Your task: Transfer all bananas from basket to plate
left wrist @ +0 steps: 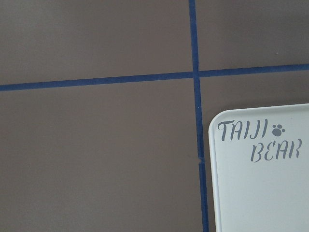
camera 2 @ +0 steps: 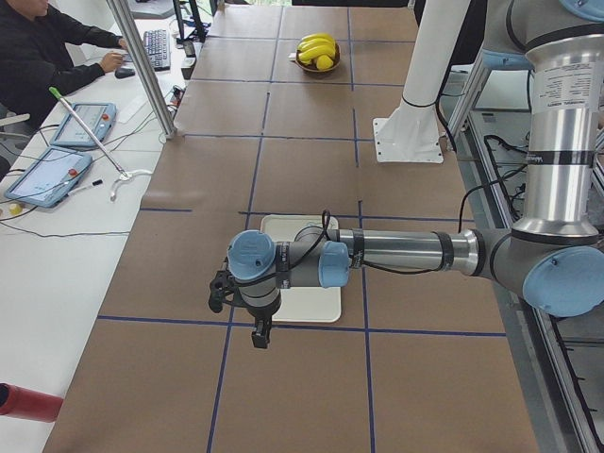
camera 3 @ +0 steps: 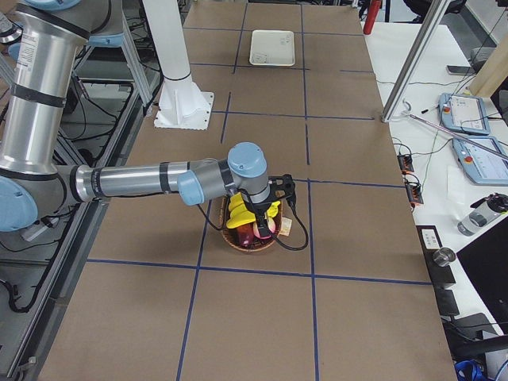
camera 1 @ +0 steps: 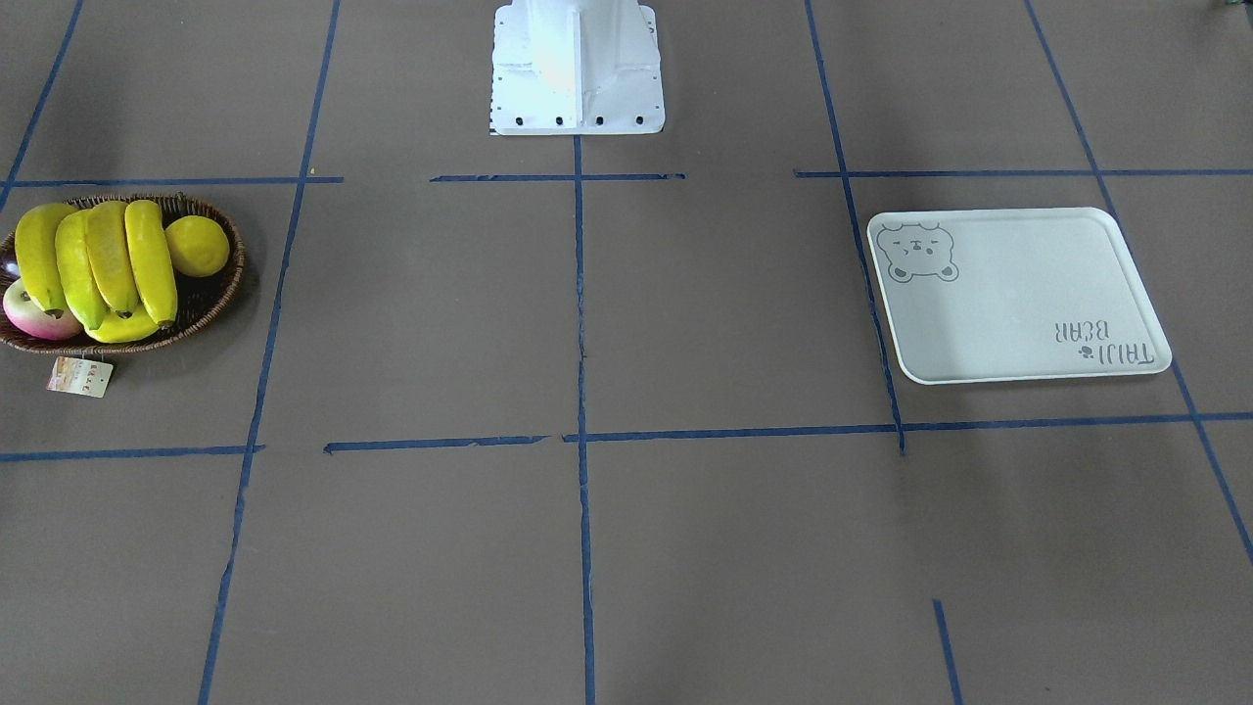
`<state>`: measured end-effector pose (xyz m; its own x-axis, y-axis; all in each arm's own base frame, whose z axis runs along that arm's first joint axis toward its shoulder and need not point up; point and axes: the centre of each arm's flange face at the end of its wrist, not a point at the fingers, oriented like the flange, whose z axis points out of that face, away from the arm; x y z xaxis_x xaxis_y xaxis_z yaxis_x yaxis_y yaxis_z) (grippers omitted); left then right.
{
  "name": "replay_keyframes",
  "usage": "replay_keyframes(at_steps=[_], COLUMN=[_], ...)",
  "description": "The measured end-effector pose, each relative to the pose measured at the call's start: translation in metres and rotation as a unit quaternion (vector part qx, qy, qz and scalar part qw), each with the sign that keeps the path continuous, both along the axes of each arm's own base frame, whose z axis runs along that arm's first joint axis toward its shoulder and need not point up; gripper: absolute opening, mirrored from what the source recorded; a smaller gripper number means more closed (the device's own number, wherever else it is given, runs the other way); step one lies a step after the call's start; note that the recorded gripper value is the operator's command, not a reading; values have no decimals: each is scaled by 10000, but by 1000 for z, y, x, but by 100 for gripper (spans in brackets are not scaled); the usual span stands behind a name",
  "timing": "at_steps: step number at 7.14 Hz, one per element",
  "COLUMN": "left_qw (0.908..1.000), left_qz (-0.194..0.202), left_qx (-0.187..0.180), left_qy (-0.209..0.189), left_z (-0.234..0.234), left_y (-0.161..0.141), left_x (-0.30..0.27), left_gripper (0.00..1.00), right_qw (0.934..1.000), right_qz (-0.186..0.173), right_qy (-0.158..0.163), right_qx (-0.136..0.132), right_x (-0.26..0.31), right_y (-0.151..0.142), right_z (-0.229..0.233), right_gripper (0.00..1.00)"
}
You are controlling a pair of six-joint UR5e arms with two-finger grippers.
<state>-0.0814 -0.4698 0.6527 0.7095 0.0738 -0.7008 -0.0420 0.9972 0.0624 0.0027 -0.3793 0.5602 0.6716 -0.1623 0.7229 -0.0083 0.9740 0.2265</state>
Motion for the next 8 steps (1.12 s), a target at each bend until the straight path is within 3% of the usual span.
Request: replay_keyframes(at_steps=[3, 8], left_qw=[10000, 9989], left_qz=[-33, -209], left_qx=[14, -76], left_qy=[41, 414], left_z=[-5, -8], left_y=[-1, -3], left_x=[1, 6], left_gripper=[100, 100], right_qw=[9982, 9993], right_qz=[305, 143], right_qy=[-486, -303], right_qx=[-198, -141], right_x=[-47, -105], right_y=[23, 30], right_z=[-11, 4], right_gripper=[100, 98])
